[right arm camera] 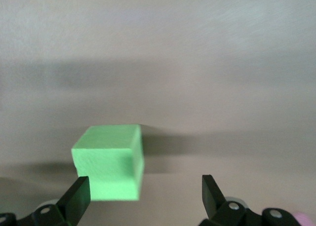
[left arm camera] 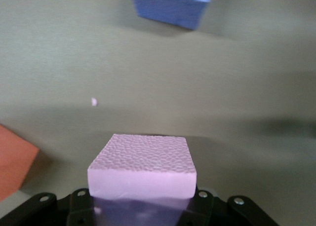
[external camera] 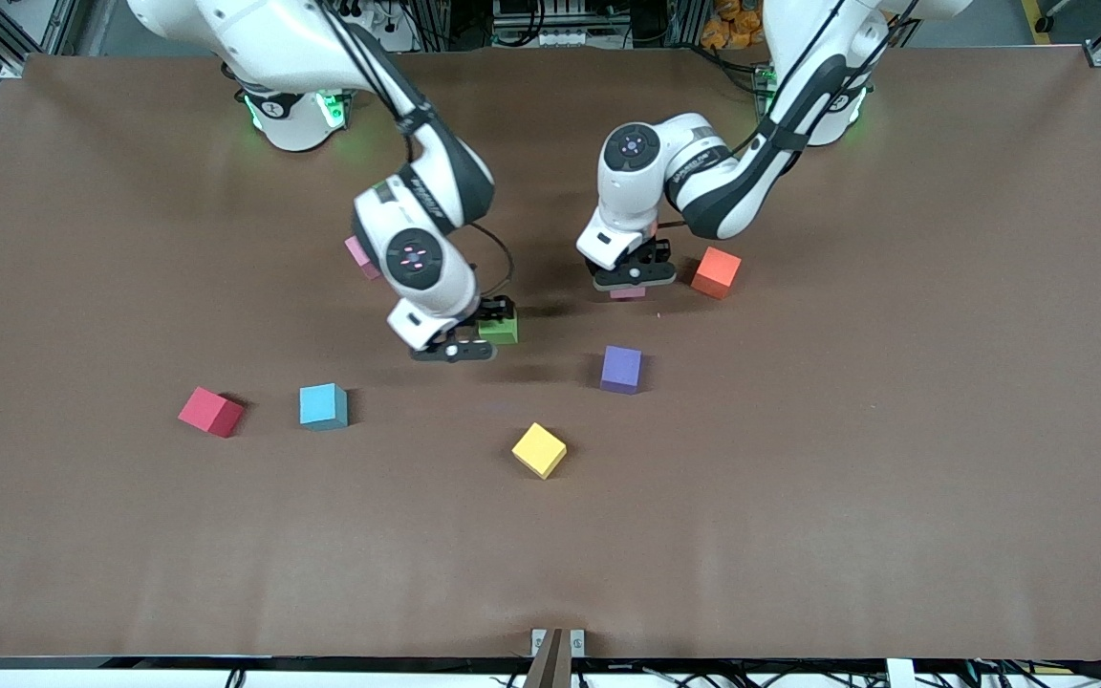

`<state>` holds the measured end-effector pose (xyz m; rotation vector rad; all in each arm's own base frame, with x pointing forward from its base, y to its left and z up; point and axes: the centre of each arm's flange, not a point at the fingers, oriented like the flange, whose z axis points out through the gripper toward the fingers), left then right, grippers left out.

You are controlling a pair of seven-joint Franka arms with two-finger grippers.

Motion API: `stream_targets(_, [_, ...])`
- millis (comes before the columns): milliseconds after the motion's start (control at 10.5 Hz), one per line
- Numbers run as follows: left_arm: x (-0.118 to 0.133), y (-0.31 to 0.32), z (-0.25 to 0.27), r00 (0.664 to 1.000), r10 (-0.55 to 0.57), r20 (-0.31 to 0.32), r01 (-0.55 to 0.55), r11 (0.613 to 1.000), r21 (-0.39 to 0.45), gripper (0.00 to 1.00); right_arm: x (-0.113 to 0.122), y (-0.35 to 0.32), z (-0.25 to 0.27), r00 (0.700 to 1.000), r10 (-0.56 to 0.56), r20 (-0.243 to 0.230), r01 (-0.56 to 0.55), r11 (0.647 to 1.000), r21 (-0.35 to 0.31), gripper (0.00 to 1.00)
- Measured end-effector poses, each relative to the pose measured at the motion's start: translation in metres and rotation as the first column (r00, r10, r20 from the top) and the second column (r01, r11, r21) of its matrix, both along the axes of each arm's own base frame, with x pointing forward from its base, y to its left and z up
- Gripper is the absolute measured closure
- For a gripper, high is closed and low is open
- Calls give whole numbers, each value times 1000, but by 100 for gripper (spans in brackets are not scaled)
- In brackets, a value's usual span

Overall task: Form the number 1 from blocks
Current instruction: 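Place the green cube mid-table with the right gripper while the left lifts pink, then reach the right gripper to the cyan cube while the left carries pink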

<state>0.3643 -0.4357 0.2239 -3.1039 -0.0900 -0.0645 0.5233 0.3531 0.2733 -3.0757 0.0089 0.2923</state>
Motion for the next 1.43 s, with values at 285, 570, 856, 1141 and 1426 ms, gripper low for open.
stream_targets(285, [-19, -65, 10, 1000, 16, -26, -15, 1000, 15, 41, 46, -86, 30, 999, -27, 24, 27, 999, 23, 0])
stream_targets(570, [-23, -133, 18, 997, 15, -77, -15, 1000, 5, 41, 80, -168, 28, 998, -39, 43, 37, 999, 35, 0])
stream_targets(856, [-33, -164, 7, 995, -27, -94, 26, 999, -19, 41, 109, -226, 12, 998, 14, 63, -15, 1000, 22, 0])
stream_targets(1141, [-38, -191, -6, 995, -53, -84, 50, 998, -33, 41, 130, -237, -6, 996, 60, 73, -60, 998, 6, 0])
stream_targets(1426, [-27, -198, -30, 997, -41, -61, 41, 999, -12, 41, 138, -234, -21, 993, 66, 94, -67, 998, 3, 0])
